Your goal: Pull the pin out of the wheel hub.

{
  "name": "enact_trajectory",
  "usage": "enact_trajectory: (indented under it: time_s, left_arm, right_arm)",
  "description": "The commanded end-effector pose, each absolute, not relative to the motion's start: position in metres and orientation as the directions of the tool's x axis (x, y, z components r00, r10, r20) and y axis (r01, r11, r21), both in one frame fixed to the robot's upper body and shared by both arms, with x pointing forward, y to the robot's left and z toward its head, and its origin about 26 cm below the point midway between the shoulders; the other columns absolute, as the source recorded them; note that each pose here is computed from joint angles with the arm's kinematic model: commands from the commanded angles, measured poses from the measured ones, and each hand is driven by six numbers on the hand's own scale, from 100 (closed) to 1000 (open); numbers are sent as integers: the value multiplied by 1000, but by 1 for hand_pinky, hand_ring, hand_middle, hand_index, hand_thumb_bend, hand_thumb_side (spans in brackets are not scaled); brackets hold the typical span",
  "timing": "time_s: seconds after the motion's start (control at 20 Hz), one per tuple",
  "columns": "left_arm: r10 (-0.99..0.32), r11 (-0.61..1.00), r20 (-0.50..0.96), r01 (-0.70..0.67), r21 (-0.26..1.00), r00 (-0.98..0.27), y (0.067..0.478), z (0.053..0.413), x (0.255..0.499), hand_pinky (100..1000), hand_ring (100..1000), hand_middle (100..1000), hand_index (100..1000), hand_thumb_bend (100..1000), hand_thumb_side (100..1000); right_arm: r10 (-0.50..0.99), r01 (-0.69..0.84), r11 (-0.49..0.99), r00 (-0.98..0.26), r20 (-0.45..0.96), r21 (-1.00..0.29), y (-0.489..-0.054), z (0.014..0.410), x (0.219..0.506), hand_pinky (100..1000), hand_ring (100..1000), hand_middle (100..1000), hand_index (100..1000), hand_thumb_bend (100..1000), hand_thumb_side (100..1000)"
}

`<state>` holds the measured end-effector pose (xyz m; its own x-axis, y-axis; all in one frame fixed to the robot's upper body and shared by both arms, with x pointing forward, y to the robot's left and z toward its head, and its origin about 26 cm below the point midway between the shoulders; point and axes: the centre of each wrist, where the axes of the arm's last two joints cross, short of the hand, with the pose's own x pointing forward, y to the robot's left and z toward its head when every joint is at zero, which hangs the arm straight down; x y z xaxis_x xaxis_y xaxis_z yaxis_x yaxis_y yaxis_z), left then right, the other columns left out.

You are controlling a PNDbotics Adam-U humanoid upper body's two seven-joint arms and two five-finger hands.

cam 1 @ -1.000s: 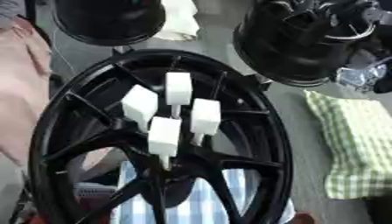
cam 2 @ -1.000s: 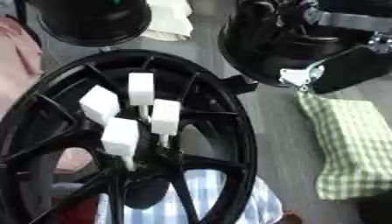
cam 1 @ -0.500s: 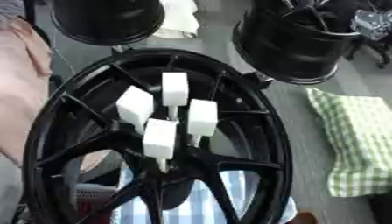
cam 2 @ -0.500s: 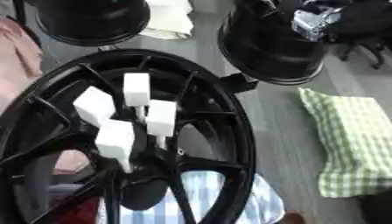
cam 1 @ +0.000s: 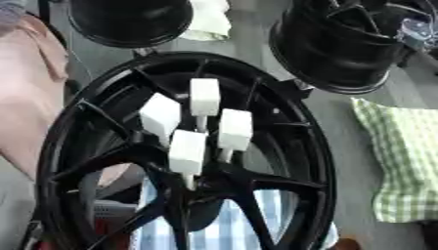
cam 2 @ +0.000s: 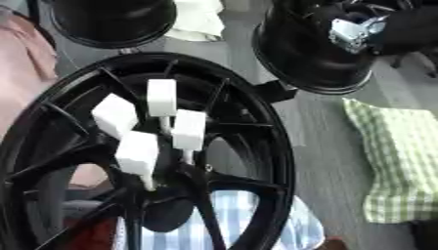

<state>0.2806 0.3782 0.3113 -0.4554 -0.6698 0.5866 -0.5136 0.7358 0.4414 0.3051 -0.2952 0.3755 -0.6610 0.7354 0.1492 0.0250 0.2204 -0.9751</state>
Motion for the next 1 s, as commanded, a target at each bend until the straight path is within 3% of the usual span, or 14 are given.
enact_trajectory:
  time_s: [0.05,0.2,0.4,0.7,1.0]
  left_arm:
    - [-805,564,337,-455,689,-488,370,339,277,860,802,741,846,577,600]
    - [-854,272,60,-344,899,-517,362,361,283,878,814,753,852,583,580]
    - [-810,-1,-126,-213,977,-572,351,379,293,894,826,771,862,603,576]
    - [-728,-298,-230,-5,955,-646,325,380,299,904,840,789,881,627,524]
    - [-713,-368,-191,128,921,-674,308,369,310,897,842,788,877,653,448]
  right_arm:
    - [762,67,290,-620,187,-955,-305,379,305,843,748,732,795,100,709]
    - [741,77,436,-596,309,-897,-314,370,307,845,740,727,794,100,717]
    - [685,113,594,-592,426,-797,-322,359,304,842,718,706,779,100,704]
    - [661,168,668,-582,474,-725,-328,351,301,838,707,694,771,100,711]
    - [656,174,677,-583,480,-715,-326,351,301,836,704,691,770,100,719]
